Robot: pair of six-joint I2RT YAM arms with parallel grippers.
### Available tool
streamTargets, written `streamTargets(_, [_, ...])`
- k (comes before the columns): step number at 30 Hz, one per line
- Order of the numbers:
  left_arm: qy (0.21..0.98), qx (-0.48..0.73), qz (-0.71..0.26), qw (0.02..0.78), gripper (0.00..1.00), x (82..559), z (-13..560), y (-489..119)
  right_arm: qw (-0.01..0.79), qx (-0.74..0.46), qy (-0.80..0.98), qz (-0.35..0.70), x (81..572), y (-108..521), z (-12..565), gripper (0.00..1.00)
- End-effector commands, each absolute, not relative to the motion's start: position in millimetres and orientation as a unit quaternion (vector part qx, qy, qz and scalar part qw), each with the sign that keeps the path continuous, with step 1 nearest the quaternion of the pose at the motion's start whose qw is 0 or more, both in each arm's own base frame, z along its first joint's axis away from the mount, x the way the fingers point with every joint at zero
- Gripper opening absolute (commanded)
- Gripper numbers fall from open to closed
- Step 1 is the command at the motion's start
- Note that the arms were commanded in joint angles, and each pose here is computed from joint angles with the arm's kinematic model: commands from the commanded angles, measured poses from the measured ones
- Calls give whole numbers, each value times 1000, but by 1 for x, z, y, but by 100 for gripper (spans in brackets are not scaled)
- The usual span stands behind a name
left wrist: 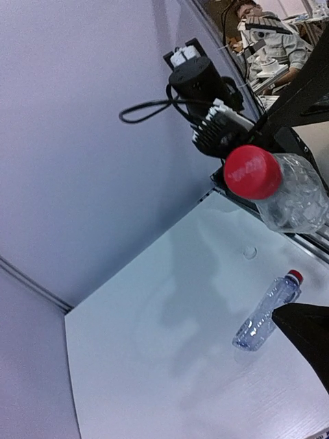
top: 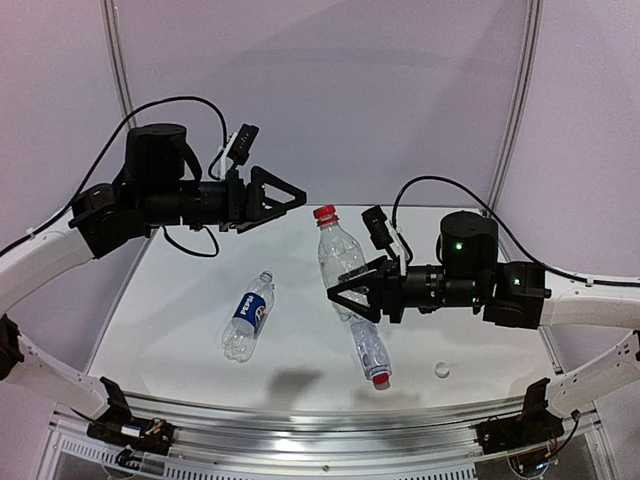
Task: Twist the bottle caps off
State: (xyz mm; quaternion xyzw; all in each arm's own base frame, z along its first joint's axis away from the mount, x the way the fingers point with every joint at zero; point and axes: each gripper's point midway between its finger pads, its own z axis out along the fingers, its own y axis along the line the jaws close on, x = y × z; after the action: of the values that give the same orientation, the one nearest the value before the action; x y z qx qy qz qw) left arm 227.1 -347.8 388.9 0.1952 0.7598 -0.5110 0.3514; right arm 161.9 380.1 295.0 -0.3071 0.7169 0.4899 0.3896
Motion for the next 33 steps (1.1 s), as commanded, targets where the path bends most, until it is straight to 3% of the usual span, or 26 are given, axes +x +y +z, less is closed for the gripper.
streamTargets(1, [695,263,-558,369,84,205,426,-361,365,-332,663,563,139,389,318,33])
streamTargets(17, [681,326,-568,327,64,191,423,-396,364,-325,662,568,138,388,320,32])
streamTargets(22, [682,330,-569,319,45,188,420,-399,366,-323,661,569,139,387,320,32])
streamTargets(27, [683,331,-570,315,16,187,419,-401,366,-322,662,570,139,388,320,32])
streamTargets(33, [727,300,-536,308,13,198,405,-402,373,-325,678,544,147,389,315,32])
